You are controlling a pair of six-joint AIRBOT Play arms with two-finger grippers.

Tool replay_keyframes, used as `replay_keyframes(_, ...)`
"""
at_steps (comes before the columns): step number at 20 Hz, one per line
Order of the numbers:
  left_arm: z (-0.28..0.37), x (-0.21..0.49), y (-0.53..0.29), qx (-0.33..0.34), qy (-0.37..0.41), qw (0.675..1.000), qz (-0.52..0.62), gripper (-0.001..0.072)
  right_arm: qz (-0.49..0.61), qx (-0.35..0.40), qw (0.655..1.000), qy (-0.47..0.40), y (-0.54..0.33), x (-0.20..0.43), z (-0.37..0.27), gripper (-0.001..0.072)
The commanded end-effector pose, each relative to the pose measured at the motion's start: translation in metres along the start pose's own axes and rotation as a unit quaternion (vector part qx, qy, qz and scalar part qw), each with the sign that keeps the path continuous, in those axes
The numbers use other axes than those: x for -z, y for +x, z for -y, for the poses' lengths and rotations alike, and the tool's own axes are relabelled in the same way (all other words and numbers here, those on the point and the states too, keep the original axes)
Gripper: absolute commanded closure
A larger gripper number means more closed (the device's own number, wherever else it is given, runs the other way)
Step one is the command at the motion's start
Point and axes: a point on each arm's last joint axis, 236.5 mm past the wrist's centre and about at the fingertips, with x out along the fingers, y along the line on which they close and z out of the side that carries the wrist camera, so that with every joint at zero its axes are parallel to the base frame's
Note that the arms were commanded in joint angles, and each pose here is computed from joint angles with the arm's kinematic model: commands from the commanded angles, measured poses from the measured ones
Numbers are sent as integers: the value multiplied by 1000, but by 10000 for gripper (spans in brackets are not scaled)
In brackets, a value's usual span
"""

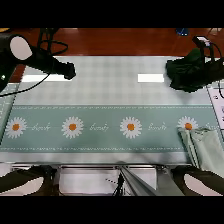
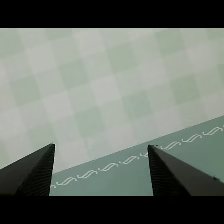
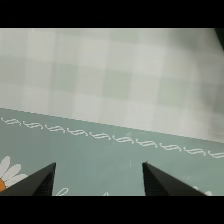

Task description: Fold the shirts.

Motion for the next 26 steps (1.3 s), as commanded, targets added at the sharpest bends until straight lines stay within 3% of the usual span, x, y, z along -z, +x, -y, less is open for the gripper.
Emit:
replay_keyframes(1,0,0,0,0,0,1000,0,5,0,0,1000,0,0,0,0,104)
replay_keyframes(4,0,0,0,0,0,1000,0,5,14,-3,1000,1,0,-7,-2,104)
replay_keyframes(11,0,-13,3,-1,1,1000,26,5,158,-22,987,19,-12,-74,-9,105)
replay_keyframes(13,0,-14,7,-2,1,1000,27,5,236,30,971,13,-26,-108,17,111)
replay_keyframes(16,-2,-23,8,-4,0,999,44,5,303,118,939,112,-40,-132,95,111)
replay_keyframes(21,-1,-20,8,-3,0,999,37,5,248,161,928,226,13,-99,199,111)
replay_keyframes(26,1,-7,8,0,1,1000,11,5,200,143,927,283,82,-77,228,111)
